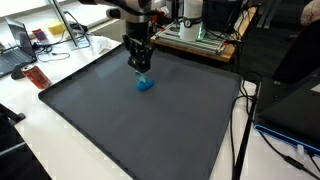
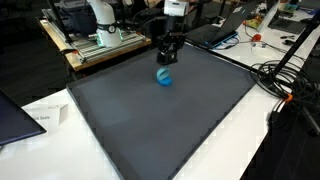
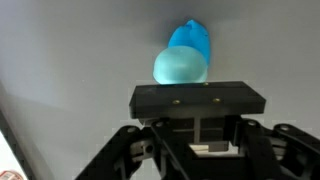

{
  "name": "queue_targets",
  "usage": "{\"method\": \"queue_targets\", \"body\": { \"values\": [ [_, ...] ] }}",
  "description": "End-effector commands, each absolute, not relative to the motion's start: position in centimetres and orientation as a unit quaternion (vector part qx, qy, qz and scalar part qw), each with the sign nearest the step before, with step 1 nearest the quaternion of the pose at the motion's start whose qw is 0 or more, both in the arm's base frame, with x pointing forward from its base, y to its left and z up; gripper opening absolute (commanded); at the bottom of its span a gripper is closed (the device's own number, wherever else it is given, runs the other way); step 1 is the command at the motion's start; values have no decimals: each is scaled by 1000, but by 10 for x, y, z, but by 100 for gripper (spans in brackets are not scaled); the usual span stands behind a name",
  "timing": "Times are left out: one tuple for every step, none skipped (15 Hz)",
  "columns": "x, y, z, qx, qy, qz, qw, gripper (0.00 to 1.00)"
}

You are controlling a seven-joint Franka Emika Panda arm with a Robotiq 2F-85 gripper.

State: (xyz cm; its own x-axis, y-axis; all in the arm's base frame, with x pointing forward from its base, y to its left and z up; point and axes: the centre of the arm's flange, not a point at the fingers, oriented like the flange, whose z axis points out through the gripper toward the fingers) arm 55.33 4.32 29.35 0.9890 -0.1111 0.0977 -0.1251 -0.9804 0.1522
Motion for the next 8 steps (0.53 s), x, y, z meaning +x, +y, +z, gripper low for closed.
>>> {"method": "queue_targets", "body": {
  "values": [
    [576, 40, 264, 998, -42, 38, 41, 28],
    [578, 38, 261, 997, -42, 44, 44, 28],
    [579, 35, 258, 997, -41, 45, 42, 28],
    [579, 31, 255, 997, -42, 48, 38, 28],
    [579, 29, 253, 997, -42, 53, 34, 28],
    [580, 26, 252, 997, -45, 58, 28, 28],
    [580, 23, 250, 997, -47, 64, 21, 28],
    [580, 21, 248, 996, -48, 66, 17, 28]
  ]
}}
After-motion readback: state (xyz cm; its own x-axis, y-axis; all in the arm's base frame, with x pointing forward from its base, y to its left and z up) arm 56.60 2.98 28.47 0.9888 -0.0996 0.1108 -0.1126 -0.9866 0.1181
